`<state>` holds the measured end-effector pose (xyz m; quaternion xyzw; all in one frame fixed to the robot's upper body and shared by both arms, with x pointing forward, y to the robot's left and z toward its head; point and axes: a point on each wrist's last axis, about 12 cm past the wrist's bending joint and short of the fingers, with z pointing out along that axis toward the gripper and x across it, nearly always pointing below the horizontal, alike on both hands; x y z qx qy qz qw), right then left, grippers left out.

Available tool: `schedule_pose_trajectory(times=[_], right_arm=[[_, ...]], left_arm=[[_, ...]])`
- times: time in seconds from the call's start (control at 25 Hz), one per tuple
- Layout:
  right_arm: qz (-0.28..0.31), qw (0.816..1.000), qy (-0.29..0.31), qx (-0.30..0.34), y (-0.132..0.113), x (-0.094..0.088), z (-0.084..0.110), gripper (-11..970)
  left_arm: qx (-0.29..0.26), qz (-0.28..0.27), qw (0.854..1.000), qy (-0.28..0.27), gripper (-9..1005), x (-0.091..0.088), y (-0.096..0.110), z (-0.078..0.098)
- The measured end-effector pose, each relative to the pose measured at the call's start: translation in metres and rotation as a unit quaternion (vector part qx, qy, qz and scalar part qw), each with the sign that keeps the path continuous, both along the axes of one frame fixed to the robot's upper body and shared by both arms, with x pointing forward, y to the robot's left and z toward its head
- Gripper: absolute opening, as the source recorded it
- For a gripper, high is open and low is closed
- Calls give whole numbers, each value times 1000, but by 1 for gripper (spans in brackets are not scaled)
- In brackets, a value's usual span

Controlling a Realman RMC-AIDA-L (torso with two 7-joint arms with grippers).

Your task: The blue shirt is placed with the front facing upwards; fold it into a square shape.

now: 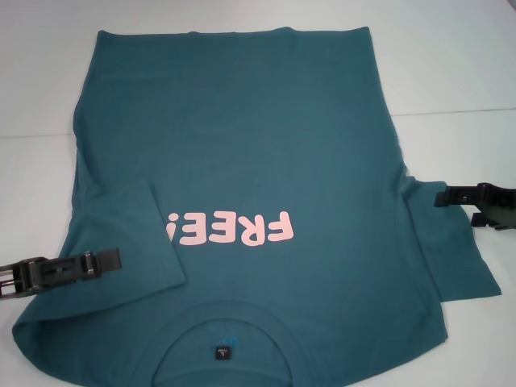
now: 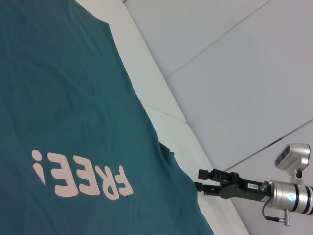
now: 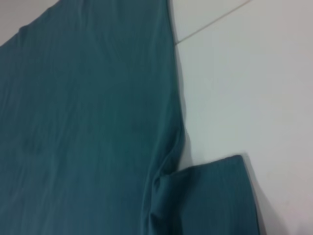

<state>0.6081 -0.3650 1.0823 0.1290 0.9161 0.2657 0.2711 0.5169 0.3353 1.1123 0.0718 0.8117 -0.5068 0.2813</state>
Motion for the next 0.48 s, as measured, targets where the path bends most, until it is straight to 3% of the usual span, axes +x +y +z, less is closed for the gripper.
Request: schedule_pose_trajectory(times=[0.48], right_arm=[[2,1000,2,4,11,4,-4,945]], left_arm=[[-1,4,1000,-1,948,-1,2,0]])
